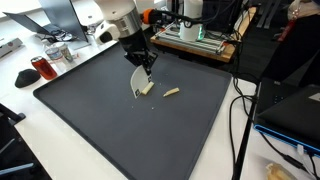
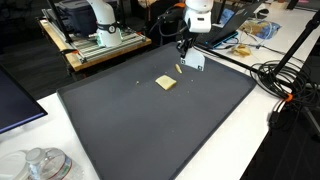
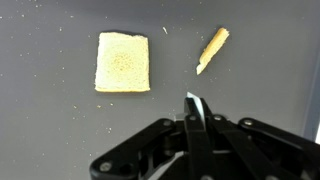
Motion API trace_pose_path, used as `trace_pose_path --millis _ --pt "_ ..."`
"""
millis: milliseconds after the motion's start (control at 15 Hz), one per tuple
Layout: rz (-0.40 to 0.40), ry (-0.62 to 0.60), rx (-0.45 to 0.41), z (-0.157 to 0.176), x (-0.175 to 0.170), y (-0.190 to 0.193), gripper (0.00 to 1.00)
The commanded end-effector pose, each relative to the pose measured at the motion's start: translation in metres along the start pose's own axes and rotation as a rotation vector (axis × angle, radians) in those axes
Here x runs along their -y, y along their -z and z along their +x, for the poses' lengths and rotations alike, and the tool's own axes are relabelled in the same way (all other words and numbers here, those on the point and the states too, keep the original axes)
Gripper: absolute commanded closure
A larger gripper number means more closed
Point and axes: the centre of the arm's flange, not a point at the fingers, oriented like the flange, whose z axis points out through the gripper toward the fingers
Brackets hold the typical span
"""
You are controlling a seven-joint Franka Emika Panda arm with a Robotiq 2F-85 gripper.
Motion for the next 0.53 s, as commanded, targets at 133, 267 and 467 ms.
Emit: trace_pose_path --millis 133,267,467 --pt "0.162 -0.017 -0.035 -0.021 -0.071 0.003 0.99" --pt "0.198 -0.029 -0.054 -0.028 -0.094 0.002 0.99" --pt "0.263 -0.041 -0.091 -0.041 -0.123 -0.004 0.99"
